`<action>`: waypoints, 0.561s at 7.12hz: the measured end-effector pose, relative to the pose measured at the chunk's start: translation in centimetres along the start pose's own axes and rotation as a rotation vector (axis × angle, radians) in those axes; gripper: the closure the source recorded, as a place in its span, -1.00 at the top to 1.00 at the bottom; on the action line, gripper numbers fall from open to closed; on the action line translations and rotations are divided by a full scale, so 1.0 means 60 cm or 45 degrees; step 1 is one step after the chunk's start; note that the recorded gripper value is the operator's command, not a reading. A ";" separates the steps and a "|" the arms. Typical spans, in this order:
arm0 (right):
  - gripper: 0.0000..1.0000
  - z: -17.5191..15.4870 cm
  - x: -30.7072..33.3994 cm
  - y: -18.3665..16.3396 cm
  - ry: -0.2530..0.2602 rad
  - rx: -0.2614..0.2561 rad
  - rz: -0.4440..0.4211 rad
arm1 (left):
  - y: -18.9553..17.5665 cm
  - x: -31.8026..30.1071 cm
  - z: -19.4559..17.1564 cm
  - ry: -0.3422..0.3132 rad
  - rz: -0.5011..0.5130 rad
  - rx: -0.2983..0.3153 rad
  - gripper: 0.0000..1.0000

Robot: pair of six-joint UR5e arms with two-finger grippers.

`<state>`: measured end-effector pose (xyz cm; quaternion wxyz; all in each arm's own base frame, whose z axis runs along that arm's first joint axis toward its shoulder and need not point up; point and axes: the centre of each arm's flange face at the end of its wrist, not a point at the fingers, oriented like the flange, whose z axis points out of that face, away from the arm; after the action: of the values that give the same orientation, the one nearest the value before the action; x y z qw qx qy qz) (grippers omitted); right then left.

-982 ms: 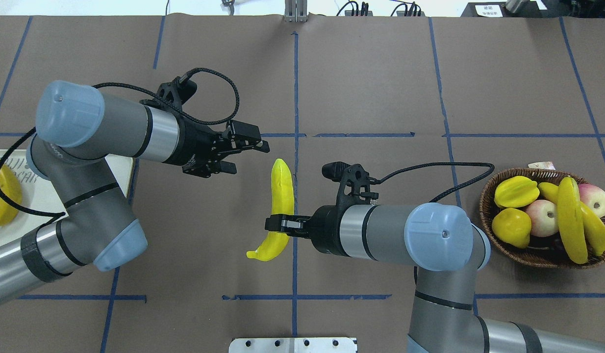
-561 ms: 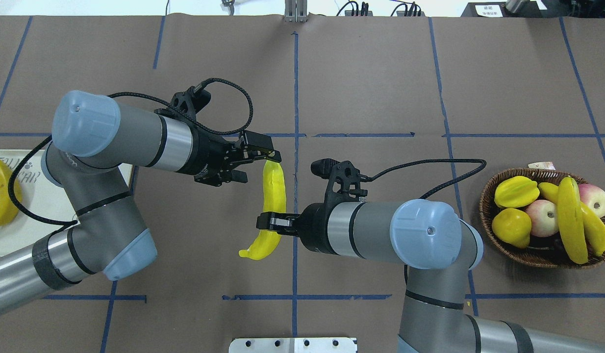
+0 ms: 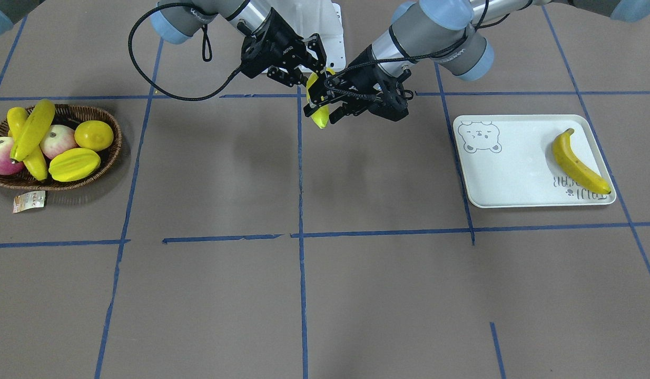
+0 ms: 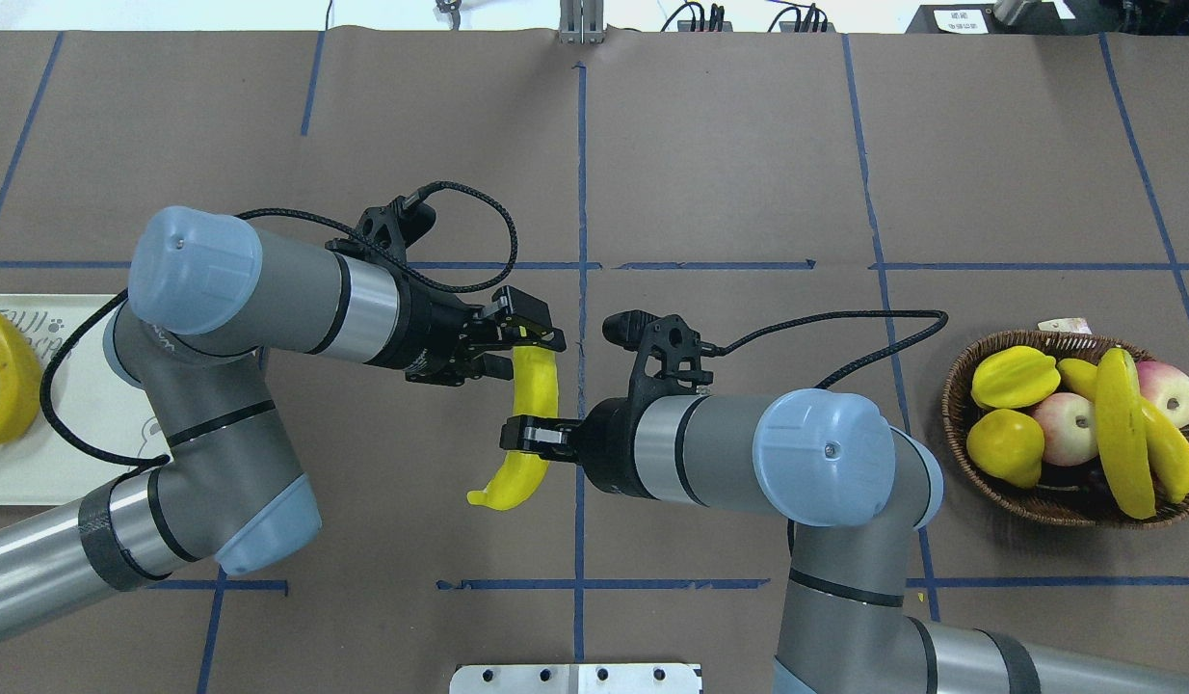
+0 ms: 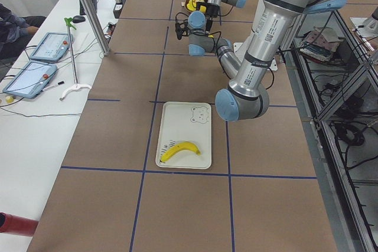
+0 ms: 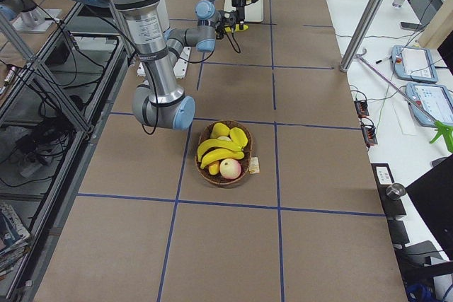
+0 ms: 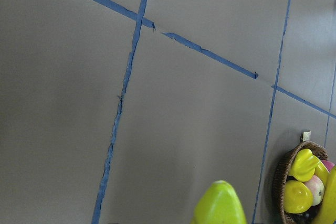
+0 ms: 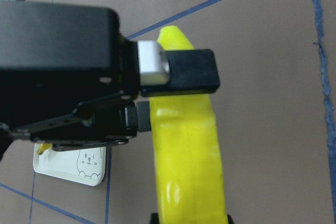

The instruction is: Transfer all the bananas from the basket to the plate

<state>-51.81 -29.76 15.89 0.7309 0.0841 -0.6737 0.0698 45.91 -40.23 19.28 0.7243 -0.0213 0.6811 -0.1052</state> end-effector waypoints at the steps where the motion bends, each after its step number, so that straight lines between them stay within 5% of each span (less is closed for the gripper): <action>1: -0.88 0.003 0.002 0.000 0.005 -0.001 0.001 | 0.001 0.003 0.000 0.004 0.001 -0.001 -0.01; 4: -0.88 0.005 0.004 0.000 0.007 -0.001 0.001 | 0.003 0.005 0.002 0.005 0.000 -0.005 -0.08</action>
<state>-52.07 -29.84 16.13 0.7327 0.0833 -0.6718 0.0701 46.07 -40.11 18.97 0.7229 -0.0223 0.6827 -0.1039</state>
